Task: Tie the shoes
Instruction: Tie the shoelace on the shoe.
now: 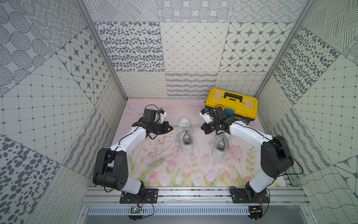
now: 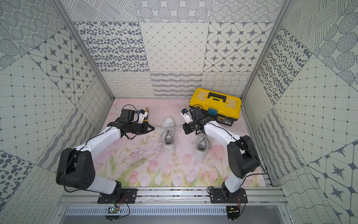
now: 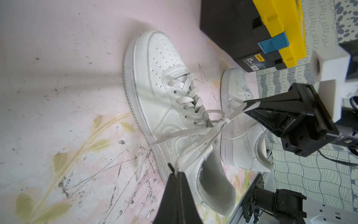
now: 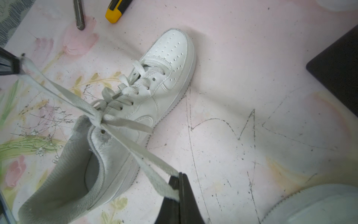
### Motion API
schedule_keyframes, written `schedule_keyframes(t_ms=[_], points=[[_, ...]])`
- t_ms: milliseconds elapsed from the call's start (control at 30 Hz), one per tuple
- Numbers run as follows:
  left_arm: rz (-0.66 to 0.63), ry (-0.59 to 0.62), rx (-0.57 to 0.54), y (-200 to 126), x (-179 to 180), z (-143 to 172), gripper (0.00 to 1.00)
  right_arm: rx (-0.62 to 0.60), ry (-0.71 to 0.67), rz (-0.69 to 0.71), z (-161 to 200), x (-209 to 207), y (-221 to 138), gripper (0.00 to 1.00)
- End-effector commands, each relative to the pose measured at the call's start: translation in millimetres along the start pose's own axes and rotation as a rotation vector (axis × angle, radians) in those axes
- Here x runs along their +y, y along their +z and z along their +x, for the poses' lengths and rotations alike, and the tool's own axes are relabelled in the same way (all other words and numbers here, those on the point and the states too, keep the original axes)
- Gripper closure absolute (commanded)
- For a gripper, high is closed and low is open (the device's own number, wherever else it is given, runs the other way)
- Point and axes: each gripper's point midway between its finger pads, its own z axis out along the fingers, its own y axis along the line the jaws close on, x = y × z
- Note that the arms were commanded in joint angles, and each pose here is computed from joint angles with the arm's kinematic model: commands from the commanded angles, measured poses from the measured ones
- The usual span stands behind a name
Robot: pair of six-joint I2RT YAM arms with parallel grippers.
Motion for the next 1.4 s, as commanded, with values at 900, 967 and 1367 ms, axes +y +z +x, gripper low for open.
schedule_keyframes(t_ms=[900, 967, 1367], points=[[-0.107, -0.122, -0.07, -11.6, 55.4, -8.0, 1.0, 0.204, -0.034, 0.391, 42.9, -69.5, 6.5, 1.0], [-0.112, -0.124, -0.072, -12.1, 57.3, -8.2, 1.0, 0.204, -0.038, 0.387, 42.5, -69.1, 6.8, 1.0], [-0.126, -0.136, -0.075, -11.6, 63.5, -8.5, 1.0, 0.22, -0.035, 0.402, 43.7, -72.6, 7.6, 1.0]])
